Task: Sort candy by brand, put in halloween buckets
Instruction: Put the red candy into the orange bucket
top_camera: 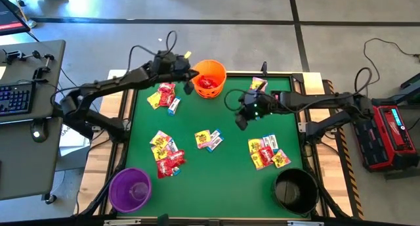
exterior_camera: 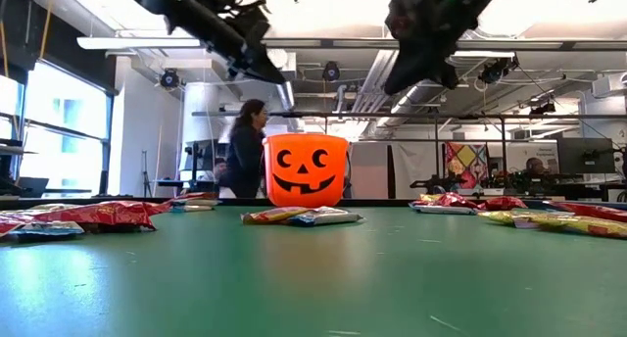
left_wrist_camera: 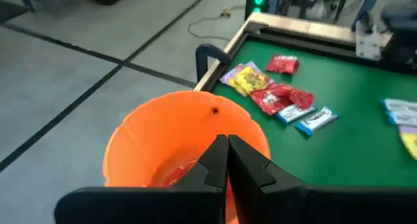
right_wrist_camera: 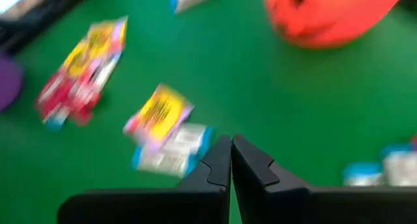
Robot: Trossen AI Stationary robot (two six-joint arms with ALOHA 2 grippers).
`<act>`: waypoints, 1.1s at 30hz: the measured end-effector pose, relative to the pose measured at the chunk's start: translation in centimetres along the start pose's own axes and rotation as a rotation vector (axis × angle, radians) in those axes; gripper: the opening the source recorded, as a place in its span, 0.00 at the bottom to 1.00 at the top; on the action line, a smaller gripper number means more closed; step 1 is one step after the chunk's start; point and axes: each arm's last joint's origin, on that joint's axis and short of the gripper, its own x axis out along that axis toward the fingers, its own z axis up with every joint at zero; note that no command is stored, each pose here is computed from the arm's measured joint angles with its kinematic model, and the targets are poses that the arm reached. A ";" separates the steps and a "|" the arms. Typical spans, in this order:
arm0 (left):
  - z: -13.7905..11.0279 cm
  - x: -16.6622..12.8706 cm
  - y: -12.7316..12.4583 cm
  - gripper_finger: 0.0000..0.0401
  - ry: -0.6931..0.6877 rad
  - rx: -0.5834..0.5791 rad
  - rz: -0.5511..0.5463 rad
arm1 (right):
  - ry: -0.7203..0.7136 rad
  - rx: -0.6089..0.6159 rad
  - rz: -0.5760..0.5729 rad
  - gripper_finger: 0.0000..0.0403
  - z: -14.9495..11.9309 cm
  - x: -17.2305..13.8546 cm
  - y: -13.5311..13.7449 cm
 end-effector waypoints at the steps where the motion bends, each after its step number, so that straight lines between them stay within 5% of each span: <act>1: -0.5 -0.4 -0.2 0.00 0.004 -0.008 -0.008 | 0.041 0.011 0.029 0.03 -0.3 0.0 0.2; 6: -2.5 -1.7 -1.6 0.00 -0.012 -0.040 -0.062 | 0.249 0.042 0.055 0.16 -2.7 -0.3 1.1; 16: -5.8 -2.1 -4.5 0.00 -0.010 -0.066 -0.154 | 0.543 -0.041 -0.121 0.38 -7.0 -1.8 1.8; 25: -6.0 -2.2 -6.5 0.00 -0.010 -0.039 -0.172 | 0.449 0.233 -0.319 0.43 -7.1 0.7 -2.7; 33: -6.0 -2.3 -7.2 0.00 -0.008 -0.040 -0.169 | 0.075 0.428 -0.439 0.49 -5.1 3.5 -9.4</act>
